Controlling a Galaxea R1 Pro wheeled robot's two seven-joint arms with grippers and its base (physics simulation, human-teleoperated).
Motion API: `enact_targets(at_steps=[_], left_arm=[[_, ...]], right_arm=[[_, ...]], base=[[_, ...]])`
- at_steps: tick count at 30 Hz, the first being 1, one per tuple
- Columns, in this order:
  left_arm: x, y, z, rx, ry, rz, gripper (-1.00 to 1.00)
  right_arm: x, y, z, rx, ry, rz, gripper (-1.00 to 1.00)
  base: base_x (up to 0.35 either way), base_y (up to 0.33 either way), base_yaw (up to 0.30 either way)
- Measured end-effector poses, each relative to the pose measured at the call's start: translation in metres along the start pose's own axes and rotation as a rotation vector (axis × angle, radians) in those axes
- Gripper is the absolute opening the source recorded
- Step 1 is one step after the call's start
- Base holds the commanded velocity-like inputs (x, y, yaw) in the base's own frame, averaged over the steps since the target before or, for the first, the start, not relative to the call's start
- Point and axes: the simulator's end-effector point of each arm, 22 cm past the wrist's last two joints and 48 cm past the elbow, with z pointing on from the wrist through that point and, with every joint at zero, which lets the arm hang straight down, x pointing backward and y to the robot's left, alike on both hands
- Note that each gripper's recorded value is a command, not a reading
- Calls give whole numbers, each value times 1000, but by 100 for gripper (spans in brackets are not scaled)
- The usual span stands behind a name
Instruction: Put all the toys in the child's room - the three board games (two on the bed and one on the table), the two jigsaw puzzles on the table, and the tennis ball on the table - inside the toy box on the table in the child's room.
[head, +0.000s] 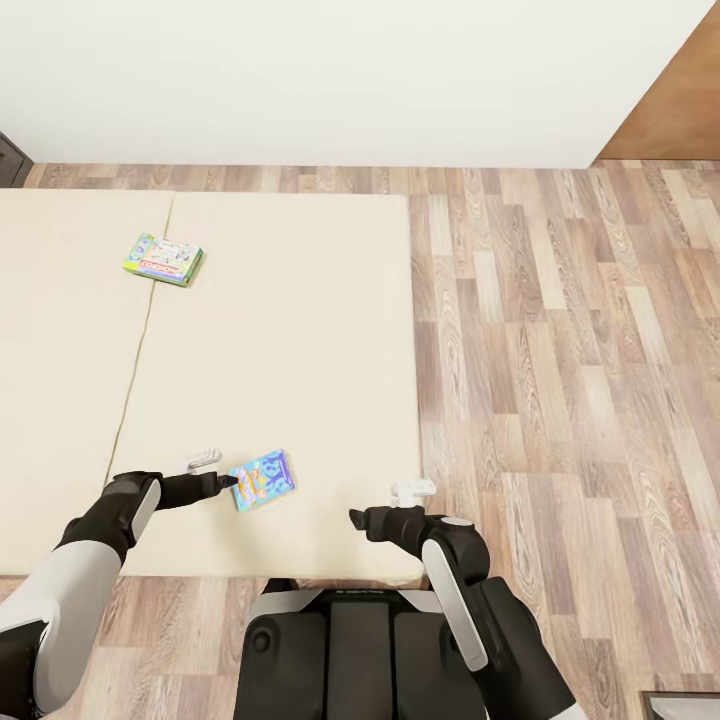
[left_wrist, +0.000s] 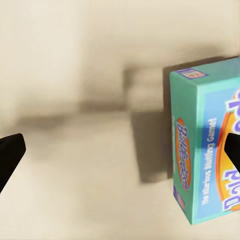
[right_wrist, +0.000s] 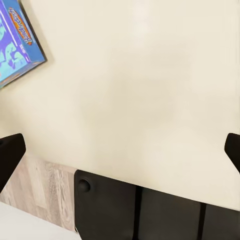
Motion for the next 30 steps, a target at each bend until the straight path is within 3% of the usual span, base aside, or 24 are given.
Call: enact_targets(at_steps=[30], left_arm=[[0, -1, 0, 2, -1, -1, 100]], right_arm=[[0, 0, 0, 0, 0, 0, 100]], base=[[0, -124, 0]])
